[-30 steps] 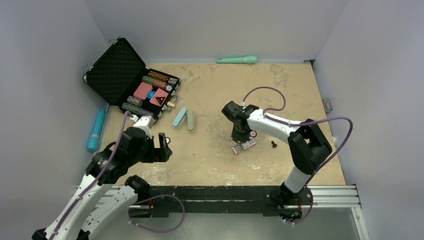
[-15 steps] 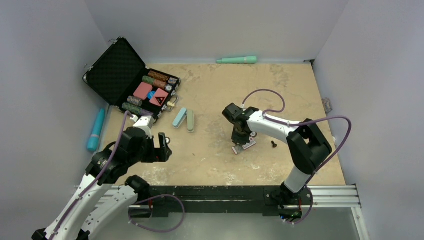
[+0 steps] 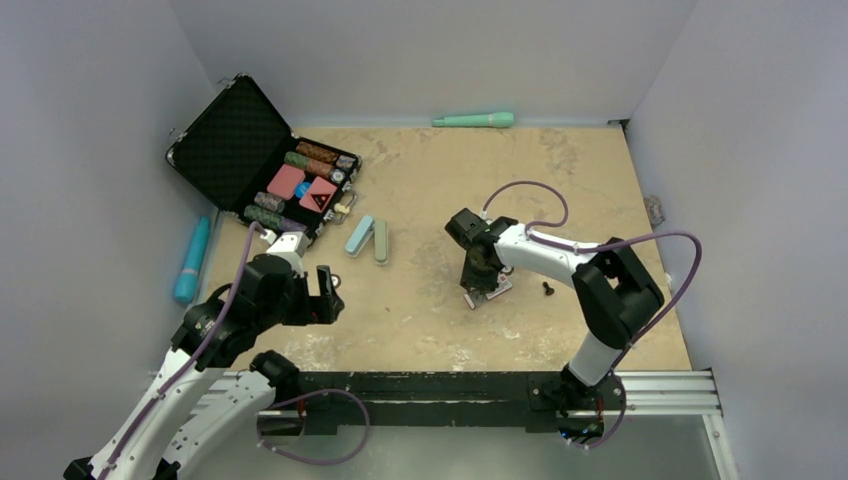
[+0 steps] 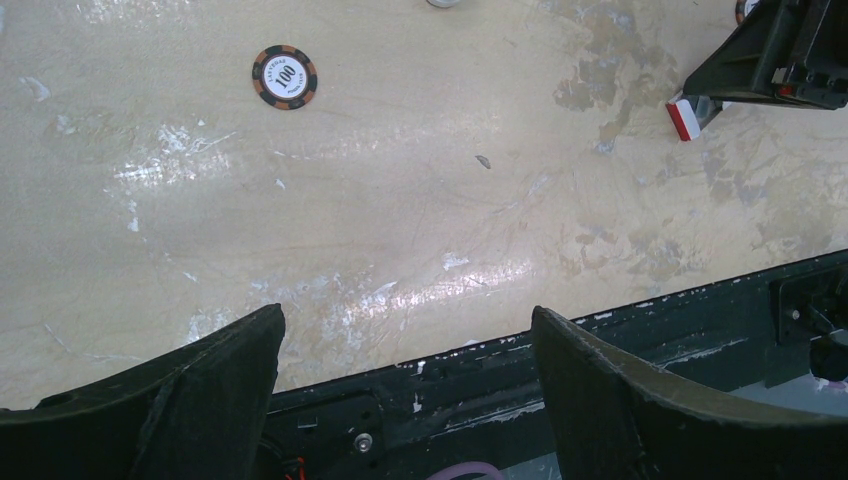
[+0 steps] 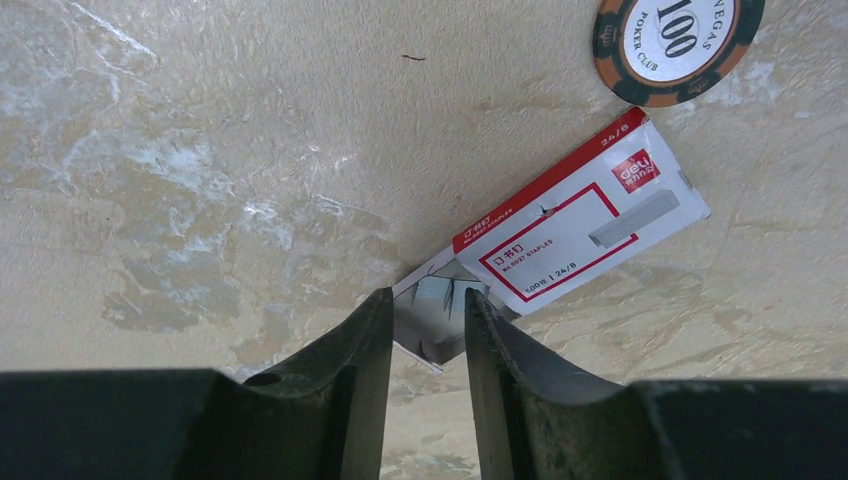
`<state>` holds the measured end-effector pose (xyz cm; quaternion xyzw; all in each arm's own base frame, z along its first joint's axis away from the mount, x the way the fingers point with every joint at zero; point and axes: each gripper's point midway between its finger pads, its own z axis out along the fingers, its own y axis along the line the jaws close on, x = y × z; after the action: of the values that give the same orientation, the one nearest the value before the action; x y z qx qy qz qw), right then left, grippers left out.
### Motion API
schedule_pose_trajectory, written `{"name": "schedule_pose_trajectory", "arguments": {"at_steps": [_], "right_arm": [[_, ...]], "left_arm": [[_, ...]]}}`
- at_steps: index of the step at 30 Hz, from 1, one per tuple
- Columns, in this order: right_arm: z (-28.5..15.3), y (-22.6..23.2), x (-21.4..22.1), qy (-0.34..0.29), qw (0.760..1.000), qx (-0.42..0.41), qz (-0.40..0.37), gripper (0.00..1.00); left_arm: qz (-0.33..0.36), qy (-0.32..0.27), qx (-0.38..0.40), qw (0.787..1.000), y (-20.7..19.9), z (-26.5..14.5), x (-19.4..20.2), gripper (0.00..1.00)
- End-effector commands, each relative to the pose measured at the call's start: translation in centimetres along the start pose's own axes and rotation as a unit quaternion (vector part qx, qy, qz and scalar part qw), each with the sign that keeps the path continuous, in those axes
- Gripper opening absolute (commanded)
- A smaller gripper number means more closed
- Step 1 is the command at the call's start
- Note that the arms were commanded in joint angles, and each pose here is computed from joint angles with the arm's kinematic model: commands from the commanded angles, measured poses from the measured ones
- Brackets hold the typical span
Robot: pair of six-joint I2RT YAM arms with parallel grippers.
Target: Unload the staples from the stapler
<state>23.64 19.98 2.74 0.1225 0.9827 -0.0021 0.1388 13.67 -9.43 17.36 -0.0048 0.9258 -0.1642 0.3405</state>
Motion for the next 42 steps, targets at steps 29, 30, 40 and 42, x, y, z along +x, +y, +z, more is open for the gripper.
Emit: {"name": "schedule_pose_trajectory", "arguments": {"at_steps": [29, 30, 40, 42], "right_arm": [[-3.6, -4.0, -4.2, -0.075, 0.996, -0.010, 0.037, 0.85], [-3.4, -4.7, -4.6, -0.079, 0.996, 0.001, 0.047, 0.84], [-1.2, -8.6, -9.2, -0.081, 0.989, 0.027, 0.123, 0.73], [-0.8, -9.6, -9.5, -0.082, 0.986, 0.053, 0.132, 0.66]], "left_arm": [[-0.005, 0.008, 0.002, 1.000, -0.4, 0.3, -0.2, 0.96], [-0.005, 0.009, 0.002, 1.000, -0.4, 0.4, -0.2, 0.96], [0.004, 0.055, -0.008, 0.998, -0.7, 1.5, 0.4, 0.97], [0.006, 0.063, -0.008, 0.998, -0.8, 1.6, 0.6, 0.97]]}}
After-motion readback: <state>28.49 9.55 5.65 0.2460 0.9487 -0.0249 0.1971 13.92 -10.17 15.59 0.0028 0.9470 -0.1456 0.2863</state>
